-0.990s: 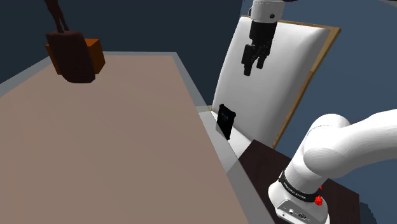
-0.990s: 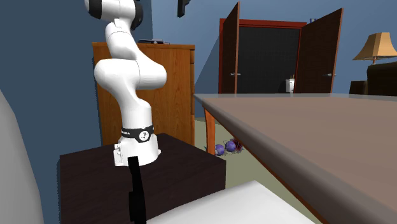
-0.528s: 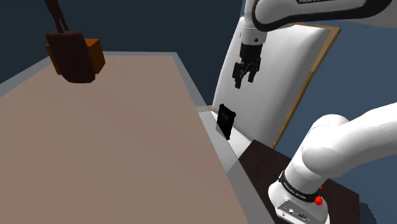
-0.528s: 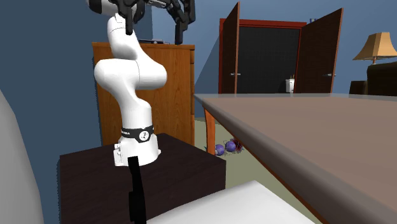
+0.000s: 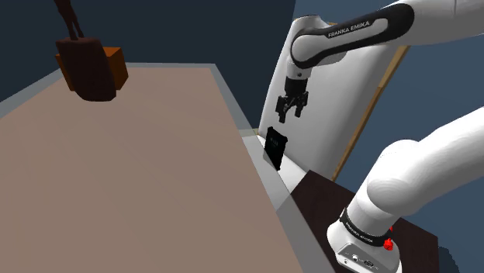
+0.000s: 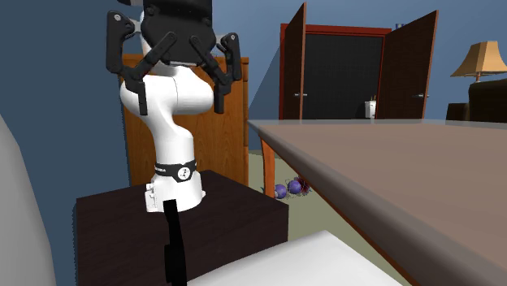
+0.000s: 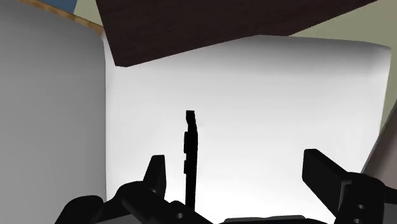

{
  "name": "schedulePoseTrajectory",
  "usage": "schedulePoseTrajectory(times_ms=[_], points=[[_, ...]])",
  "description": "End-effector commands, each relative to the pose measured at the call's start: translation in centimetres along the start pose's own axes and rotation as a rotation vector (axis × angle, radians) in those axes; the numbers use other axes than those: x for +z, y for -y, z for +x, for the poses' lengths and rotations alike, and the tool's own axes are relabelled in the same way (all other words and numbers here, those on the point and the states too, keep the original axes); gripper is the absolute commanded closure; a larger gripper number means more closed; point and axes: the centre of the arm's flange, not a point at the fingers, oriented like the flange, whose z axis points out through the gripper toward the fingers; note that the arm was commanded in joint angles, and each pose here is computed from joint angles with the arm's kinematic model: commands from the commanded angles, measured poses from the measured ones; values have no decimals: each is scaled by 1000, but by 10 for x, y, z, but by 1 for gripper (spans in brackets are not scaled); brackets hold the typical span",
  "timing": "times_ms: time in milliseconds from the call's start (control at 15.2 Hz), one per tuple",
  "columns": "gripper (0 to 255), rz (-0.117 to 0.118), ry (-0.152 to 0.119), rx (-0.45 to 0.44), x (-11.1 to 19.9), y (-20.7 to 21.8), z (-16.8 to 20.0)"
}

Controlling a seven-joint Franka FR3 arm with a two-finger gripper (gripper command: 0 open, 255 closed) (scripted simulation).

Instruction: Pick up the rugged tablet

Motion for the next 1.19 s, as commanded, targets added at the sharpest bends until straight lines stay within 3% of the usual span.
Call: schedulePoseTrajectory(times_ms=[0, 396, 1056, 1122], points=[[0, 13, 8, 21, 24, -8, 14], [0, 54, 38, 79, 93, -37, 50], [0, 56, 39, 82, 136, -38, 55], [255, 56, 39, 82, 136, -39, 55]])
